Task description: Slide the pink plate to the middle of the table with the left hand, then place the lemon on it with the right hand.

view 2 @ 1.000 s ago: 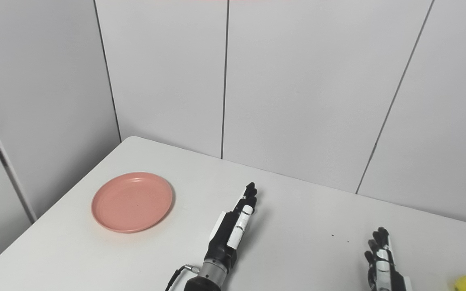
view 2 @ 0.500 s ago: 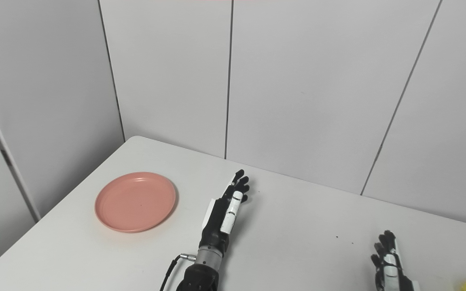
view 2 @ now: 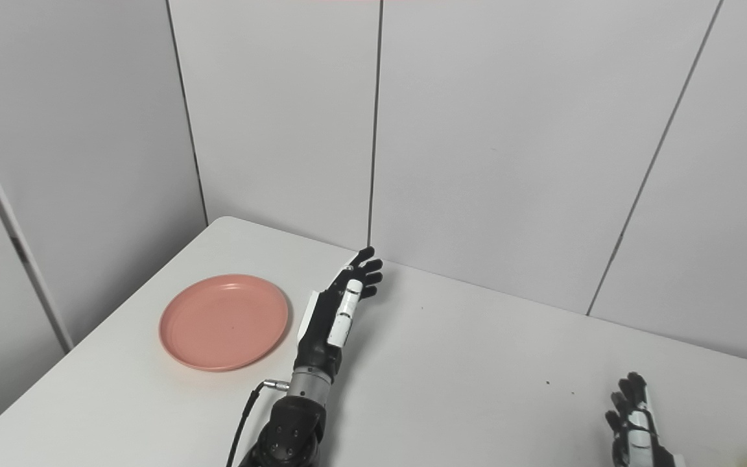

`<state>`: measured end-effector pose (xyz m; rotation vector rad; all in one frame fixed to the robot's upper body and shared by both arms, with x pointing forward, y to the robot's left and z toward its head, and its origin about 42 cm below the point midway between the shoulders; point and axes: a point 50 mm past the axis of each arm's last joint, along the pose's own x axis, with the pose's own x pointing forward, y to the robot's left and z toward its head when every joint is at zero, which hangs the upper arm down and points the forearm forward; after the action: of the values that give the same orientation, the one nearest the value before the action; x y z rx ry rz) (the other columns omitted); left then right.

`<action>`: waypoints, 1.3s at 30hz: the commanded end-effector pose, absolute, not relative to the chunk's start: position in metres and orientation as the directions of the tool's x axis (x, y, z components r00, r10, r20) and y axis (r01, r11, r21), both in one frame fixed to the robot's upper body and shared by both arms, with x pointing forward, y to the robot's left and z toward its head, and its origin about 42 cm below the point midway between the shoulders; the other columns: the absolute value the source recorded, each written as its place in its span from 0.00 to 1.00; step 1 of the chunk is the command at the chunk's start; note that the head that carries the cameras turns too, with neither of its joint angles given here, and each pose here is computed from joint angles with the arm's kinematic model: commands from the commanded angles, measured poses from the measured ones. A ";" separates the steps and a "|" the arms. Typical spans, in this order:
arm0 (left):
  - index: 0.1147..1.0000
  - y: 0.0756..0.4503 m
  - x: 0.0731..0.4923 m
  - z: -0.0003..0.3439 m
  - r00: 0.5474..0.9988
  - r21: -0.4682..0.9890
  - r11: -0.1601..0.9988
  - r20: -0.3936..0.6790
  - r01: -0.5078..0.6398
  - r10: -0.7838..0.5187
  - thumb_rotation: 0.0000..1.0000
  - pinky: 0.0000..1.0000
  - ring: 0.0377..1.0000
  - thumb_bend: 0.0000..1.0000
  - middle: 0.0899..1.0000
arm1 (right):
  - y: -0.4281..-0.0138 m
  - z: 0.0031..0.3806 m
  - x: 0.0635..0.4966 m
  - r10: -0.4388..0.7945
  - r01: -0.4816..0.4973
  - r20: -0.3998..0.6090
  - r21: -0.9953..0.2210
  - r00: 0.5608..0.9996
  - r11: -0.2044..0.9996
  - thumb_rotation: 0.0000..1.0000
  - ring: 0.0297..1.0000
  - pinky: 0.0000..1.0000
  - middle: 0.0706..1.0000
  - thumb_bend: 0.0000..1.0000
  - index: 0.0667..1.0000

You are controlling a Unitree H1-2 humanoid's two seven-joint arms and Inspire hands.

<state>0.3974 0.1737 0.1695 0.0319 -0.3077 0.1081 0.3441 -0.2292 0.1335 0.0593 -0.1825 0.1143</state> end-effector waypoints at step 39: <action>0.74 0.317 0.388 0.243 0.888 0.189 0.930 0.405 -0.316 0.219 1.00 0.77 0.77 0.64 0.76 | -0.230 0.154 0.347 0.077 -0.097 0.262 0.065 0.962 0.993 1.00 1.00 1.00 1.00 0.62 1.00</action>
<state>0.3886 0.3091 0.2209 0.2367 -0.3129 0.2545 0.3426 -0.2306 0.1358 0.0695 -0.1797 0.0907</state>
